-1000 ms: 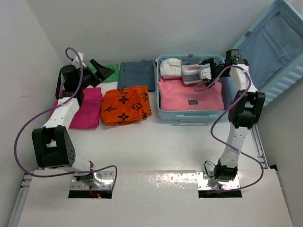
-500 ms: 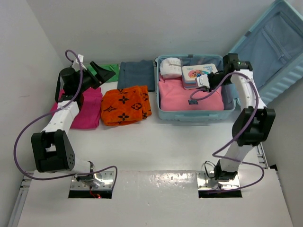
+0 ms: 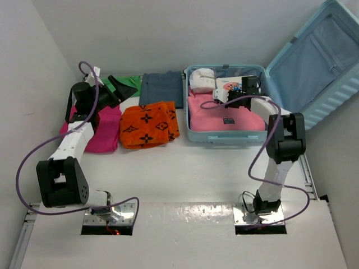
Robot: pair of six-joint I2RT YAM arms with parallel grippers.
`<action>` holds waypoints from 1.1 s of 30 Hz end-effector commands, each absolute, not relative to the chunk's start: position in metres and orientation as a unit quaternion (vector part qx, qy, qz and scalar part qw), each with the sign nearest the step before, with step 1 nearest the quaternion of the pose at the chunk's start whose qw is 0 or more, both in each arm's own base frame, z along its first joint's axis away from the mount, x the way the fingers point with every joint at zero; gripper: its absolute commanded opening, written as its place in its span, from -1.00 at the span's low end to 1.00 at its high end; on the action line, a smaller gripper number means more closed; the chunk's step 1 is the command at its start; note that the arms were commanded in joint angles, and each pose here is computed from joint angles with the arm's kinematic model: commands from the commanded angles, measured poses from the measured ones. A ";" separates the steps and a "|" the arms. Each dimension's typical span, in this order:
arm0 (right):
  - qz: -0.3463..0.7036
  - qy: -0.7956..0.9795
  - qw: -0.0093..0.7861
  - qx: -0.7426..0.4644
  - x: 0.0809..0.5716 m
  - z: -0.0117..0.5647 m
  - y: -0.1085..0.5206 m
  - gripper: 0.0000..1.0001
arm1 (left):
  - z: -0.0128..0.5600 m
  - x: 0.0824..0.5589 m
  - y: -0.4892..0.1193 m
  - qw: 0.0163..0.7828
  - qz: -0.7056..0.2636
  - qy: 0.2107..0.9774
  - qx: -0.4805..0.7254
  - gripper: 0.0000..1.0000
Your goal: Pack the luggage
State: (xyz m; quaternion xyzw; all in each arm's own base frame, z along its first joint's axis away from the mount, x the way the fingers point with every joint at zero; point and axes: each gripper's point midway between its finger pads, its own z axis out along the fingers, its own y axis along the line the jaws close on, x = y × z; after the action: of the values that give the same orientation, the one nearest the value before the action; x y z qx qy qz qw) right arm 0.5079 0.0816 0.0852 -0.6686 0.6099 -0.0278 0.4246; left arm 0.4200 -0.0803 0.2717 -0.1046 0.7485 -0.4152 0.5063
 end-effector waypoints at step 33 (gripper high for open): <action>0.337 0.895 0.267 -0.121 0.423 0.186 0.345 0.54 | 0.103 0.353 -0.014 0.305 -0.159 0.899 -0.271 1.00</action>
State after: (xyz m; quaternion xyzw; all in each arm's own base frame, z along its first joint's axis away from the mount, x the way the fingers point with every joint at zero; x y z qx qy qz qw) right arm 0.4232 0.3213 0.1789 -0.1879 0.8790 0.3321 0.2860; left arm 0.3477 -0.0334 0.1132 -0.2249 0.9036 -0.2089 0.2989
